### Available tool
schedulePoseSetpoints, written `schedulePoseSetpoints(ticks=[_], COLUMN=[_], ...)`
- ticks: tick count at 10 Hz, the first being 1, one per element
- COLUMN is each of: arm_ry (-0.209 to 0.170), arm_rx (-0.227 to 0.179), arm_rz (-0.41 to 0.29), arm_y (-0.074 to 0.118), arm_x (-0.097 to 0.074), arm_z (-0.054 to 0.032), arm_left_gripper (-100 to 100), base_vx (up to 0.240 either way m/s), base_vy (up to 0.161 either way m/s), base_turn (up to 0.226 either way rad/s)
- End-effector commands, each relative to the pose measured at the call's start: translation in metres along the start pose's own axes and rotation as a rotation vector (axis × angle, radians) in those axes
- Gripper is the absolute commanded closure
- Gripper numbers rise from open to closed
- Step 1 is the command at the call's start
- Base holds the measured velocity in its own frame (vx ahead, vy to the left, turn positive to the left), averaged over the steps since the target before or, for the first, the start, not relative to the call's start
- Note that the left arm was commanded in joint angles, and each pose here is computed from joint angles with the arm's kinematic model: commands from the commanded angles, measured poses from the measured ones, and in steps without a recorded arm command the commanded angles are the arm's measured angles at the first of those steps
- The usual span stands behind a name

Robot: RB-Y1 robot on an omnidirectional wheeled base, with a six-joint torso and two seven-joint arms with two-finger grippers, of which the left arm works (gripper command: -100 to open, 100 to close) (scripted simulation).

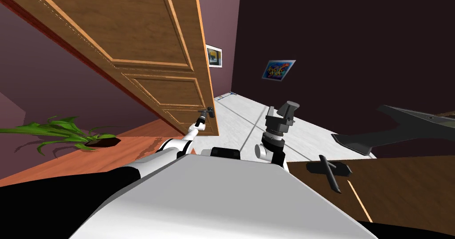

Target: Push the door open

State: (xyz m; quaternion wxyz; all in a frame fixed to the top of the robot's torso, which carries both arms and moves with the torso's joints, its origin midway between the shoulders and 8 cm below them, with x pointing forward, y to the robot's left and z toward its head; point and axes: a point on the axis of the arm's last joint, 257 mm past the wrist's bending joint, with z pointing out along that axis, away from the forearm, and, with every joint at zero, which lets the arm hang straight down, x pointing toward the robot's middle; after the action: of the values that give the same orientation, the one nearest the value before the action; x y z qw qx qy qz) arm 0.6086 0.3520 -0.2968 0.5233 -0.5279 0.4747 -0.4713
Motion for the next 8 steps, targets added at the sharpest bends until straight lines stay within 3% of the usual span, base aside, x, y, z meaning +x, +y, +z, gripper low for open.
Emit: schedulePoseSetpoints(ticks=[1, 8], arm_ry=[-0.014, -0.099], arm_rx=[0.004, 0.007], arm_rz=[0.001, 0.001], arm_y=[-0.002, -0.003], arm_x=[-0.008, -0.053], arm_z=[0.0004, -0.0044], arm_left_gripper=[100, 100], base_vx=[0.164, 0.182], base_vy=[-0.065, -0.083], base_turn=[0.059, 0.056])
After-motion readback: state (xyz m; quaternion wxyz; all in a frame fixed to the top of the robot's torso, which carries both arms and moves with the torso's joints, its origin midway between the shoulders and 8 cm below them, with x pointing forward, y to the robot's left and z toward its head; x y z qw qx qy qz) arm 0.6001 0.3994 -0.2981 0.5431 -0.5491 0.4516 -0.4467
